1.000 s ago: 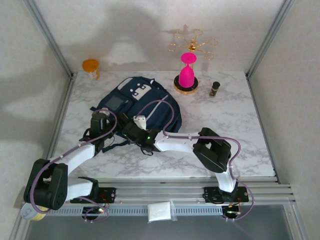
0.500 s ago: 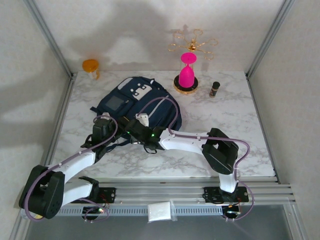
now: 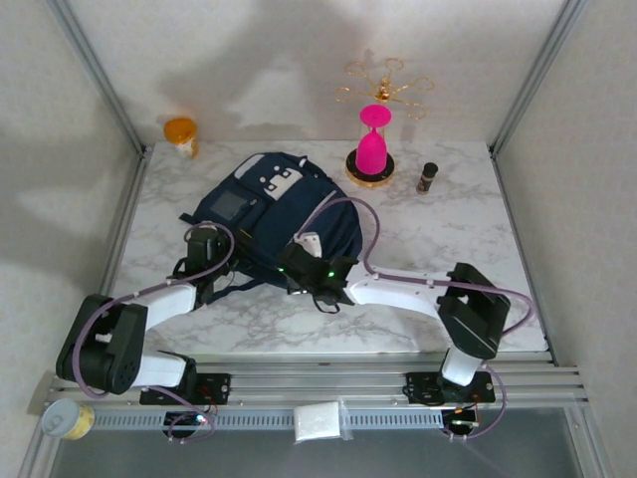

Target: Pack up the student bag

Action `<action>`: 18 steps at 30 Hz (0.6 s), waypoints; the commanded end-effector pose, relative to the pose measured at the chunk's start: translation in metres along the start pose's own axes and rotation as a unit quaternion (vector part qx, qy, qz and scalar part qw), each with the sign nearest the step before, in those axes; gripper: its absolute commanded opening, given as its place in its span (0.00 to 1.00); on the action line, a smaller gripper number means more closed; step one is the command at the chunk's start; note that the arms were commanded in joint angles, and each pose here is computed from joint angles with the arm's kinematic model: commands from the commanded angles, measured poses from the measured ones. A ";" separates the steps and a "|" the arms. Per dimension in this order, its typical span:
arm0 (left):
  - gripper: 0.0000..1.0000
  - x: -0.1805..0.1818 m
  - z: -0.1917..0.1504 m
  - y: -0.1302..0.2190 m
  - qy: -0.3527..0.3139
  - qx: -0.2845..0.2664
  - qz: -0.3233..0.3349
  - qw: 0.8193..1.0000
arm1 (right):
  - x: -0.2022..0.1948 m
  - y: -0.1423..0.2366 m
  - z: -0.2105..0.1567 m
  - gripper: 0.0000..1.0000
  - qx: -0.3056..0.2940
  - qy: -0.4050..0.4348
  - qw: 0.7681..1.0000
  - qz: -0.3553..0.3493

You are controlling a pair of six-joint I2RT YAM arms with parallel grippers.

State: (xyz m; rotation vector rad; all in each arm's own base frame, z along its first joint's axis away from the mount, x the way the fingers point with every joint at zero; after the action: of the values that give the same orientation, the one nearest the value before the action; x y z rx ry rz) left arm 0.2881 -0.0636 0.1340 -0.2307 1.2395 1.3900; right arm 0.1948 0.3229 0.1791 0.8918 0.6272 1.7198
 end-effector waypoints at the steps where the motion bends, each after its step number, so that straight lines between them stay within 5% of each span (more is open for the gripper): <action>1: 0.40 -0.012 0.023 0.003 -0.025 -0.039 -0.009 0.999 | -0.023 0.006 0.005 0.00 -0.004 0.027 0.999 -0.023; 10: 0.51 -0.027 -0.005 0.038 -0.008 -0.022 -0.058 0.998 | 0.006 0.008 0.013 0.00 0.000 0.050 0.995 0.084; 18: 0.50 -0.045 -0.001 0.029 -0.023 0.010 -0.085 0.996 | 0.047 -0.015 -0.005 0.23 0.032 -0.008 0.993 0.110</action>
State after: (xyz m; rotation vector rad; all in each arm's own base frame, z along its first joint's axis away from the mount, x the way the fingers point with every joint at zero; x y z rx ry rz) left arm 0.2691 -0.0764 0.1741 -0.2997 1.1666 1.2843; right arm 0.1927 0.3532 0.1777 0.9735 0.6356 1.8885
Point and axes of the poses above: each hand's point on the last joint's axis, 136 mm out from that joint toward the fingers, its own y axis back along the fingers, its own x axis along the line the jaws close on, z = x × y, the point moved 9 cm from there along y, back along the fingers, and after that the axes turned 7 degrees about -y, right-handed, at the moved point
